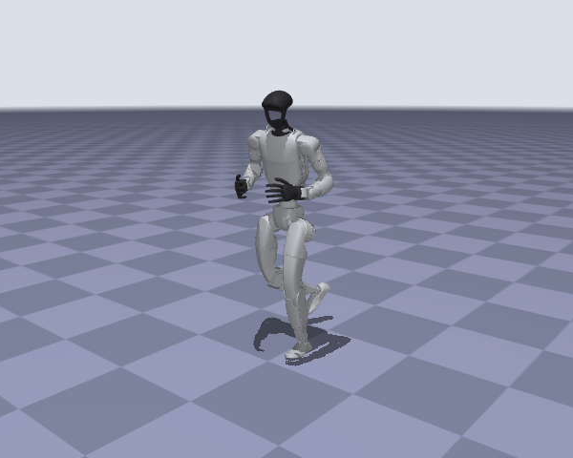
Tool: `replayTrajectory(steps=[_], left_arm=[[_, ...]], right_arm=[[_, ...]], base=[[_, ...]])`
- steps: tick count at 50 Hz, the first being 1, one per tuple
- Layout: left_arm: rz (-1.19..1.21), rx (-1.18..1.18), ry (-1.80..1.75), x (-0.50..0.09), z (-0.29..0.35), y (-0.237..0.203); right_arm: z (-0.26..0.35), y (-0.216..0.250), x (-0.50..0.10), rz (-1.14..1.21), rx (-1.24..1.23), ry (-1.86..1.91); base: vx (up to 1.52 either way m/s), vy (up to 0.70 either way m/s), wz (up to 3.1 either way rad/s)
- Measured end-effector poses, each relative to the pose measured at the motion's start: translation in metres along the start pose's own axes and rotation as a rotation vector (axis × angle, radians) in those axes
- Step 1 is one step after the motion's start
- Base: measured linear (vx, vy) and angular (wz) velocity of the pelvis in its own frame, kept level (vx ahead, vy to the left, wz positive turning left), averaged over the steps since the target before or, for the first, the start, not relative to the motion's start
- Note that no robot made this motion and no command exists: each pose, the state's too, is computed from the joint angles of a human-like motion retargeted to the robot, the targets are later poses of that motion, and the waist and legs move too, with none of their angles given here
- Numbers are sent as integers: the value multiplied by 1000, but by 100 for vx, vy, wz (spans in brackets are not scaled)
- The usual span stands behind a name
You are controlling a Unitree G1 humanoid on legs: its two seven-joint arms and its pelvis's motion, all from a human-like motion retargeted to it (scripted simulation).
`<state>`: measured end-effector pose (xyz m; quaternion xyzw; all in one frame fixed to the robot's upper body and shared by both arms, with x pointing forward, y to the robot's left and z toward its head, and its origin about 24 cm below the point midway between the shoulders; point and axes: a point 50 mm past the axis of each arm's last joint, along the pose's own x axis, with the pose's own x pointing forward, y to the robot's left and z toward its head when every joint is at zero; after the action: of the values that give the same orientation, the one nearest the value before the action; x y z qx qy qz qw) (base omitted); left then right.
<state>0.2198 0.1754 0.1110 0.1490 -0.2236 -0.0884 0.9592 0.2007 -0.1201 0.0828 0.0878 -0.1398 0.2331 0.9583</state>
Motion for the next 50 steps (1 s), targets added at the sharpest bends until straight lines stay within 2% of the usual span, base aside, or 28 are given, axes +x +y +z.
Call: replayTrajectory(steps=[2,5,8,12,16,20,23,25,30,33,37,40,43,46,50], left_arm=[[-45,152,-201,55,29,-16],[-49,347,-601,103,111,-26],[5,292,-875,107,172,-33],[-39,-2,-1009,95,208,-41],[-41,-26,-880,87,182,-32],[77,-36,-361,72,73,-17],[222,-150,111,6,-13,-8],[202,-174,256,-44,-24,4],[-46,-65,305,-85,19,47],[-24,-44,262,-83,34,62],[53,-32,123,-64,32,50],[56,-96,9,-21,13,11],[76,-186,-200,45,37,-27],[105,-187,-538,82,108,-25],[118,-208,-790,89,166,-15]], right_arm=[[-18,-15,-25,-121,-30,115],[-5,-29,-66,-166,48,163],[15,-38,-93,-126,-10,254],[20,-58,-108,-147,-104,409],[-7,-69,-76,-117,-234,418],[-16,-63,29,-147,-285,153],[36,-30,103,-191,-207,-189],[80,1,124,-126,-91,-413],[139,55,93,163,53,-719],[131,68,75,324,100,-659],[79,70,65,408,19,-407],[19,61,48,309,-33,-170],[-5,32,16,42,84,-41],[15,-2,-17,-35,75,-15],[34,-32,-45,-78,17,86]], base=[[105,10,108],[115,1,154],[126,-14,155],[132,-35,110],[128,-42,-58],[110,-26,-93],[119,-21,-95],[131,-20,-126],[142,-3,-105],[149,23,-33],[136,20,147],[122,7,164],[112,-4,131],[115,-14,127],[126,-32,94]])
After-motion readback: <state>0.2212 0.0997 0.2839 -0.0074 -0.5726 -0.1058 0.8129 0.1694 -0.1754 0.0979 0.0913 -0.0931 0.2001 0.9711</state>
